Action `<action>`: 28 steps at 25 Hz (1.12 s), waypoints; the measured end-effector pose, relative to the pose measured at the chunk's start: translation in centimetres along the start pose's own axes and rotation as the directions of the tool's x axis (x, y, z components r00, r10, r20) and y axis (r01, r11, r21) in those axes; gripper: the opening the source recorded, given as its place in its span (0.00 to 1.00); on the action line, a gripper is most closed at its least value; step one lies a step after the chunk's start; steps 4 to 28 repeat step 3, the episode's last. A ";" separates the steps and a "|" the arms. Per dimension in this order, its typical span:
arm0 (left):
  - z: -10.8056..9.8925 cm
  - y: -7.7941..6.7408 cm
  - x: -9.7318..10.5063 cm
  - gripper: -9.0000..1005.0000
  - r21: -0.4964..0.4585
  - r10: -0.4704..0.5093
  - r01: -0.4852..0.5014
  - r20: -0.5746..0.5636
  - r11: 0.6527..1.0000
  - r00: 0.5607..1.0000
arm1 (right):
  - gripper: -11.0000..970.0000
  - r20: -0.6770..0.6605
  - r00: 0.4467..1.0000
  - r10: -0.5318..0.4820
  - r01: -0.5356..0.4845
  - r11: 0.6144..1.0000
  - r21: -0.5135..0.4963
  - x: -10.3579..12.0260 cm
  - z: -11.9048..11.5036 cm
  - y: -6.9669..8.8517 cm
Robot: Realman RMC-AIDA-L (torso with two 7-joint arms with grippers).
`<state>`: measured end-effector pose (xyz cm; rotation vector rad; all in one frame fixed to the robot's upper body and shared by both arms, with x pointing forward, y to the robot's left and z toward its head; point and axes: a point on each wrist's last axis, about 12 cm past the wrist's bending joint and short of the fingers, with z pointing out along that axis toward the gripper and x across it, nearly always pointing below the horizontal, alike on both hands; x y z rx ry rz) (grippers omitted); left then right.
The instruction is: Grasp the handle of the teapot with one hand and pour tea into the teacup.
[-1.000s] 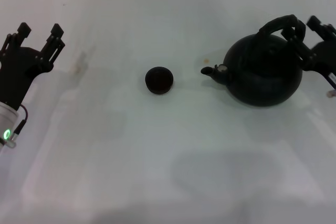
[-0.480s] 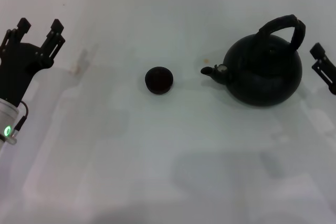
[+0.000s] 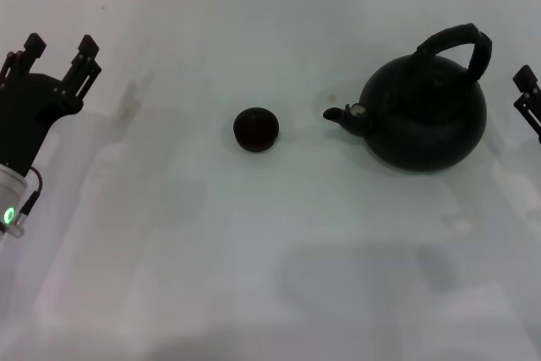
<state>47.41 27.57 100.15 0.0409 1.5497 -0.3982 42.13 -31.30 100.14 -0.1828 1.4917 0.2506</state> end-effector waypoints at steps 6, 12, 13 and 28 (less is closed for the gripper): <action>0.0 0.0 0.0 0.80 0.001 0.000 0.000 -0.001 1.000 1.000 | 0.90 -0.009 1.000 0.000 0.000 1.000 0.001 0.1 0.0 0.0; 0.0 0.0 0.0 0.80 0.001 0.000 0.000 -0.001 1.000 1.000 | 0.90 -0.009 1.000 0.000 0.000 1.000 0.001 0.1 0.0 0.0; 0.0 0.0 0.0 0.80 0.001 0.000 0.000 -0.001 1.000 1.000 | 0.90 -0.009 1.000 0.000 0.000 1.000 0.001 0.1 0.0 0.0; 0.0 0.0 0.0 0.80 0.001 0.000 0.000 -0.001 1.000 1.000 | 0.90 -0.009 1.000 0.000 0.000 1.000 0.001 0.1 0.0 0.0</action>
